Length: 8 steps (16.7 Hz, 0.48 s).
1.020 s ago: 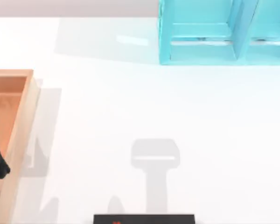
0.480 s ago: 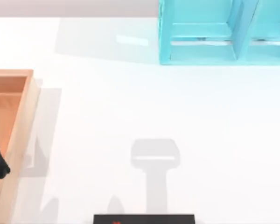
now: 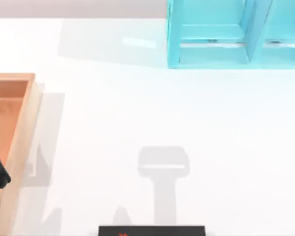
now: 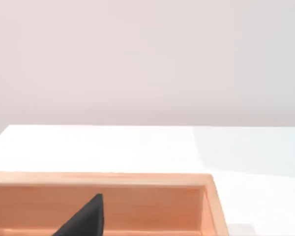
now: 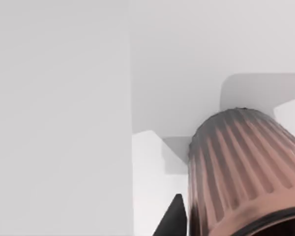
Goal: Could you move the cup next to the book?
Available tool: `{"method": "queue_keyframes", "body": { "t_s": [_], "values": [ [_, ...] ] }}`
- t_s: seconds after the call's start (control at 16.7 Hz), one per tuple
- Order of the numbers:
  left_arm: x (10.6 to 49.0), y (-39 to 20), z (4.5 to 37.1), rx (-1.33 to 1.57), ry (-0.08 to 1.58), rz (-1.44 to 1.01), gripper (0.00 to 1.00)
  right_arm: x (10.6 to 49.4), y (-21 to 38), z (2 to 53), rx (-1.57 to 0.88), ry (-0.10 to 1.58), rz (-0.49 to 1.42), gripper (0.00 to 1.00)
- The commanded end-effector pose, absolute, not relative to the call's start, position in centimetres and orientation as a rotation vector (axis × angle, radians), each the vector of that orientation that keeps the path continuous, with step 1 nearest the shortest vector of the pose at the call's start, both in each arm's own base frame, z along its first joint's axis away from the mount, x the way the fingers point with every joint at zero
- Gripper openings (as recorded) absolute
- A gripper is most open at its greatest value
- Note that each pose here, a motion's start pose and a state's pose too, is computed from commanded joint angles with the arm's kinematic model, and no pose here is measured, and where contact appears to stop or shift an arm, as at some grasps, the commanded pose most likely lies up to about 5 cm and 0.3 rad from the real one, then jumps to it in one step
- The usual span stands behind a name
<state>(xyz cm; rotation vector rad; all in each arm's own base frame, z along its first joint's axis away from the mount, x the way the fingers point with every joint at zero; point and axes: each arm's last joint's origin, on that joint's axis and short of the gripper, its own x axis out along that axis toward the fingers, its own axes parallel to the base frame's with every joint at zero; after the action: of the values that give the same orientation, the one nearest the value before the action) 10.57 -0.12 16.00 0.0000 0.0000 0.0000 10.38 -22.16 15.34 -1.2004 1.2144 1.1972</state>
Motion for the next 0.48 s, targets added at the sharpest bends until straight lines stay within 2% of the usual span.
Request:
{"method": "queue_keyframes", "body": {
  "t_s": [0.48],
  "values": [
    [10.6,-0.1,16.0,0.0,0.0,0.0,1.0,10.4,-22.1,19.8,-1.202,1.212,1.201,0.0]
  ]
}}
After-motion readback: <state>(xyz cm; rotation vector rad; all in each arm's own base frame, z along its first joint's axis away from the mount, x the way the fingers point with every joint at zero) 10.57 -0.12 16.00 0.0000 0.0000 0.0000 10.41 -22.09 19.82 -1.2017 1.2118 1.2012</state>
